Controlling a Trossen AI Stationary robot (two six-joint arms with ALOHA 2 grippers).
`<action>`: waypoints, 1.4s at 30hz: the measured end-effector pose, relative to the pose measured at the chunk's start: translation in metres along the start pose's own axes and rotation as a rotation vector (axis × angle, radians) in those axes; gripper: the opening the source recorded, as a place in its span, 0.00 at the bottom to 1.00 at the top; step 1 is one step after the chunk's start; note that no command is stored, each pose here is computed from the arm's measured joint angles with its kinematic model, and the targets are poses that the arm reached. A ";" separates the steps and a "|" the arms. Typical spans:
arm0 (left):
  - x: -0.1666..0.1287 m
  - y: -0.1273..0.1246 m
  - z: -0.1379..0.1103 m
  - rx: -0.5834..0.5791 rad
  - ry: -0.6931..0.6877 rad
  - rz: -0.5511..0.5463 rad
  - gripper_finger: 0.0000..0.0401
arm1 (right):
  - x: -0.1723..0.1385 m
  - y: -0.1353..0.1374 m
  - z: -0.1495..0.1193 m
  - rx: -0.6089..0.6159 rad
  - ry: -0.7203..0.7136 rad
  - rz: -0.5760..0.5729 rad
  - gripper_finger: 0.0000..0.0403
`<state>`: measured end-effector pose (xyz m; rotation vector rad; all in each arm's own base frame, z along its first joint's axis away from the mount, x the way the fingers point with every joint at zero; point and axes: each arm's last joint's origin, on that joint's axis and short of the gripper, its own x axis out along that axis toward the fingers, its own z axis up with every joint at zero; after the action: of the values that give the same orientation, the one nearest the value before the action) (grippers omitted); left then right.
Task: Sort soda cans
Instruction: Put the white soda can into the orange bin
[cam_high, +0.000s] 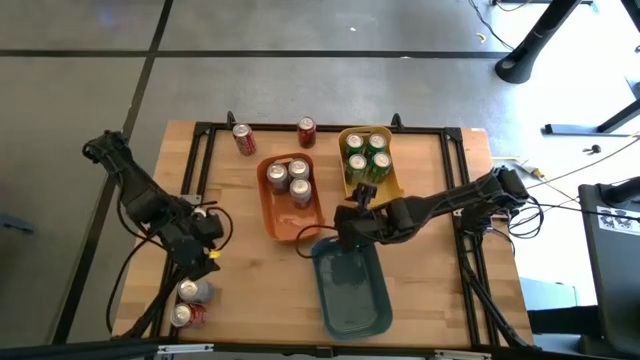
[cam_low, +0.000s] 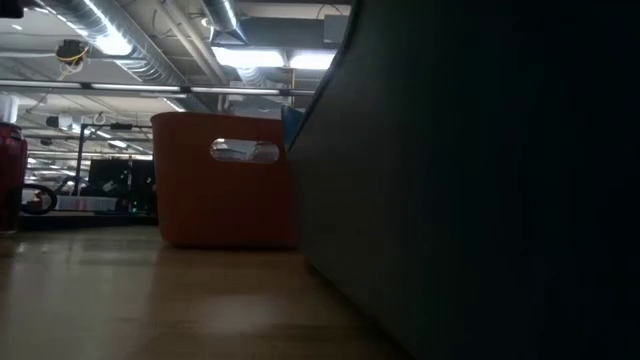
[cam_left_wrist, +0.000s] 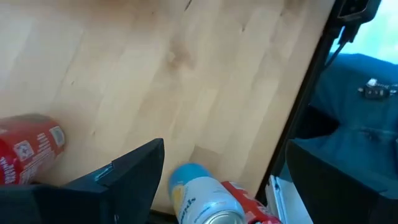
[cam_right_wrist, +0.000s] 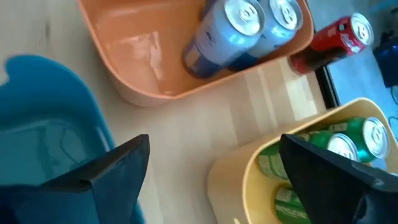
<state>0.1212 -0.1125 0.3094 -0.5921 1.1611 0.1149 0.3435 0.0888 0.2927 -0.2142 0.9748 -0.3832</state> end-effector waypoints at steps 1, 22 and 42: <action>0.000 0.000 0.000 -0.001 -0.003 -0.004 0.81 | 0.000 0.001 0.001 0.003 -0.007 0.003 0.89; 0.023 -0.004 -0.004 0.080 0.133 0.165 0.83 | -0.005 0.010 0.000 0.038 -0.028 0.023 0.89; 0.043 -0.022 -0.020 -0.162 0.376 0.173 0.83 | -0.005 0.010 0.000 0.037 -0.027 0.022 0.89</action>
<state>0.1303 -0.1497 0.2745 -0.6734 1.5786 0.2560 0.3427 0.0998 0.2931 -0.1744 0.9418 -0.3770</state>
